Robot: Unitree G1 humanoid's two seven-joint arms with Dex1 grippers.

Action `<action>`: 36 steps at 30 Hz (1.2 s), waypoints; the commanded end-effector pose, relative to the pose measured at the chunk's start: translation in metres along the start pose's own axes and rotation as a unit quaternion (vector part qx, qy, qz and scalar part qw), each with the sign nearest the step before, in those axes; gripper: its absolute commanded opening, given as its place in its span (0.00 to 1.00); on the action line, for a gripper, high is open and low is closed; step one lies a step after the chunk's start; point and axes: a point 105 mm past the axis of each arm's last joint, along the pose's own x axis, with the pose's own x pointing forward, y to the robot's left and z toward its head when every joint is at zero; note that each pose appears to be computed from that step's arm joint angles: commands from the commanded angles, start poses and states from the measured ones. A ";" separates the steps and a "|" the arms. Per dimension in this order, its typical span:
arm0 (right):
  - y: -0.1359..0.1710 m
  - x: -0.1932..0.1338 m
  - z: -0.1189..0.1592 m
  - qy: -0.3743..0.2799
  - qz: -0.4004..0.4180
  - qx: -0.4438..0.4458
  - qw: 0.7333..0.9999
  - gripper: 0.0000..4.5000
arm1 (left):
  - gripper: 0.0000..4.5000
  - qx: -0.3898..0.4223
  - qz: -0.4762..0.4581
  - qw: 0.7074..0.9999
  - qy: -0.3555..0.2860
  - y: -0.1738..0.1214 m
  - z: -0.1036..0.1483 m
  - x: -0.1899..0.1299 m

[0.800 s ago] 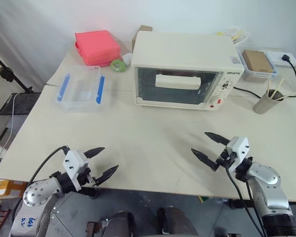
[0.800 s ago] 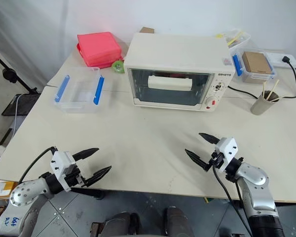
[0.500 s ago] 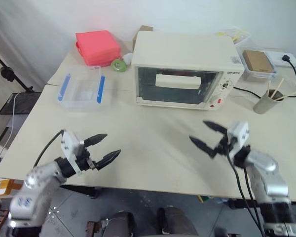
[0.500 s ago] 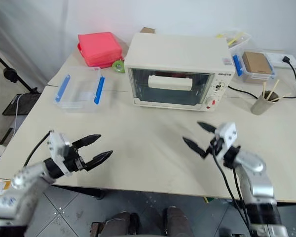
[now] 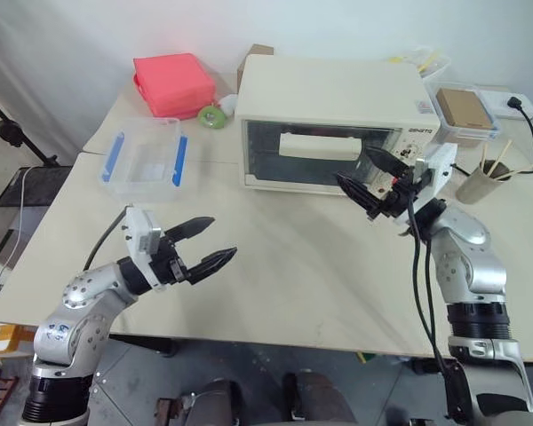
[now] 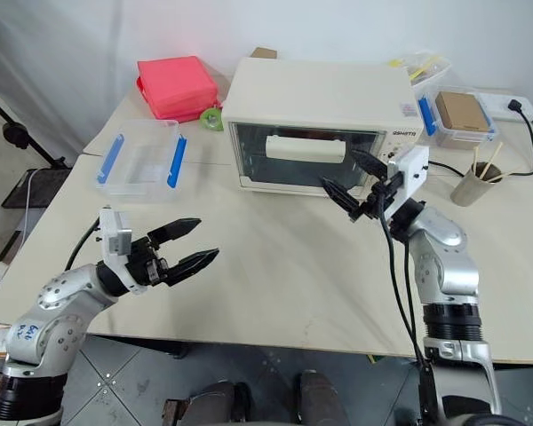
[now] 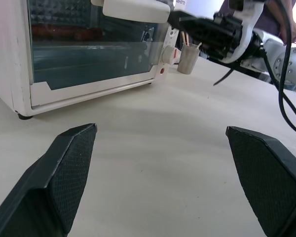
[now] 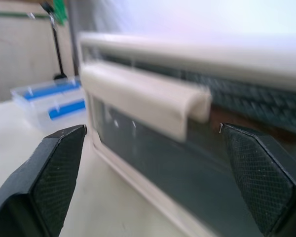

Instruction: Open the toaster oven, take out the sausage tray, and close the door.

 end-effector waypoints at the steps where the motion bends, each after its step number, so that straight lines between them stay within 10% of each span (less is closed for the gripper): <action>1: 0.019 0.006 0.017 -0.035 0.051 -0.022 0.998 1.00 | 0.99 0.001 0.010 1.000 -0.007 0.002 0.000 -0.002; 9: 0.053 -0.019 -0.010 0.029 0.137 -0.081 0.987 1.00 | 0.95 -0.022 0.084 0.995 -0.047 0.033 0.009 -0.018; 24: 0.062 -0.030 -0.029 0.040 0.158 -0.131 0.978 1.00 | 0.01 -0.021 0.070 0.994 -0.084 0.086 0.028 0.022; 36: 0.061 -0.042 -0.038 0.063 0.160 -0.164 0.972 1.00 | 0.01 -0.006 0.005 0.996 -0.084 0.079 0.022 0.111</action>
